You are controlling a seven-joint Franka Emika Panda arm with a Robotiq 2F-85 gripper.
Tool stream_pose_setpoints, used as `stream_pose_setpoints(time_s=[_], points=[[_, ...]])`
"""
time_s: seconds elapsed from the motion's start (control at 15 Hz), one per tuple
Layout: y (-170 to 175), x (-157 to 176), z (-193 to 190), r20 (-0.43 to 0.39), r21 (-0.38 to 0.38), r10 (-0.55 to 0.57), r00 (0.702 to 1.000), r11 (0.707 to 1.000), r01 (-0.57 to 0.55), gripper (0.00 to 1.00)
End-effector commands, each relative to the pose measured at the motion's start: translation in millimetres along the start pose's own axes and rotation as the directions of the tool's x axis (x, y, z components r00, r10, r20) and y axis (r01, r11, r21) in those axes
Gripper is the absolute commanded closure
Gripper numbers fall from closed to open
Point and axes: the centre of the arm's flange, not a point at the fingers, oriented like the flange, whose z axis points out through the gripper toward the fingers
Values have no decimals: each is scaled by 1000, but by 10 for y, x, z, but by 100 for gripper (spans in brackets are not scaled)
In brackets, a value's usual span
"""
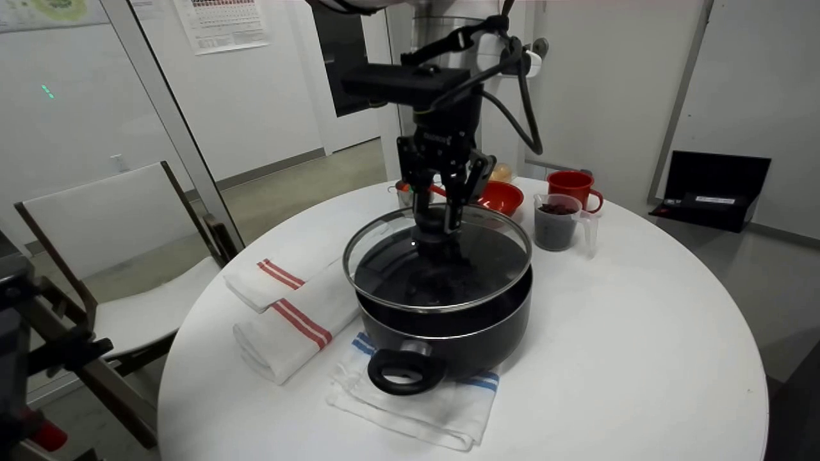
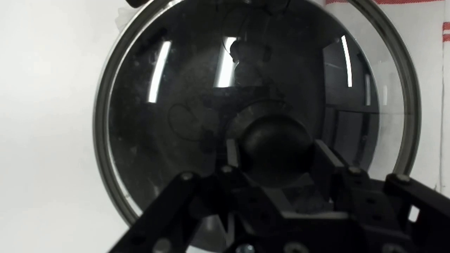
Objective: Place the lid on the pot
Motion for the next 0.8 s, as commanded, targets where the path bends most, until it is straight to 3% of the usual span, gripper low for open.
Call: stream_pose_setpoints(time_s=[0.0, 0.73], points=[[-27, -31, -22, -8, 10, 28, 1000, 1000, -28, 74], [13, 11, 109, -20, 5, 37, 999, 999, -37, 74]])
